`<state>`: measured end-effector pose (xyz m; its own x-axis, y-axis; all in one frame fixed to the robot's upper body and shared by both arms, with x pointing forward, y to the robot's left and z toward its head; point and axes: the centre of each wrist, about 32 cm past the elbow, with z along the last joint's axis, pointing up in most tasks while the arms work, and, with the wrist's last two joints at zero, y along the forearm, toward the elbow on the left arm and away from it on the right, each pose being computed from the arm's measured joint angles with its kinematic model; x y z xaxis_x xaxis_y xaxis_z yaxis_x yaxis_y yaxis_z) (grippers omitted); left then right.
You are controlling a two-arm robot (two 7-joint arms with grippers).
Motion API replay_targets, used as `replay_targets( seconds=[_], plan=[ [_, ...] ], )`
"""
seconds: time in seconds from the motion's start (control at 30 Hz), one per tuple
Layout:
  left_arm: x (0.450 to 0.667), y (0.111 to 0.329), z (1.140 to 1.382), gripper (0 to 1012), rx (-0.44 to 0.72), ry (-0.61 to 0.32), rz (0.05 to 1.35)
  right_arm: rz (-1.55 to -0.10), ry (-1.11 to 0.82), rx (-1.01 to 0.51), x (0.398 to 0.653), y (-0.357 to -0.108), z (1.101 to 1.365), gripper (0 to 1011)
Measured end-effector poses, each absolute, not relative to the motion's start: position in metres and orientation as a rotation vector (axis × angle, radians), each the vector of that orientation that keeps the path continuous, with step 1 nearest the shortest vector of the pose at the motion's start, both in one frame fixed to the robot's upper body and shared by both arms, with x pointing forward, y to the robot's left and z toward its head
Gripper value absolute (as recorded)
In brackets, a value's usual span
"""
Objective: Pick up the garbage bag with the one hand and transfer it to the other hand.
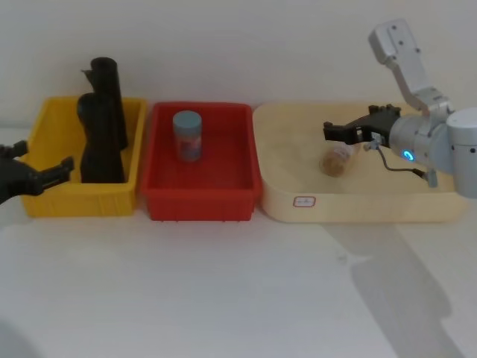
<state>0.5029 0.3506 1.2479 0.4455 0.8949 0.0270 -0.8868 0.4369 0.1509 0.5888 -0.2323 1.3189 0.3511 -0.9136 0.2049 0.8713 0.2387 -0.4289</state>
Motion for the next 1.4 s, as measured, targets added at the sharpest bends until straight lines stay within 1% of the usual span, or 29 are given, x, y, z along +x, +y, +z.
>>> replay_targets(
  seconds=[0.57, 0.73, 1.4],
  plan=[
    [0.532, 0.315, 1.249, 1001, 0.14, 0.052, 1.119, -1.225, 0.095, -0.52, 0.589, -0.232, 1.319, 1001],
    [0.54, 0.308, 1.248, 1000, 0.141, 0.054, 1.121, -1.225, 0.095, -0.52, 0.589, -0.232, 1.319, 1001],
    [0.572, 0.283, 1.25, 1000, 0.156, 0.126, 1.152, -1.225, 0.095, -0.52, 0.589, -0.232, 1.319, 1001]
  ],
)
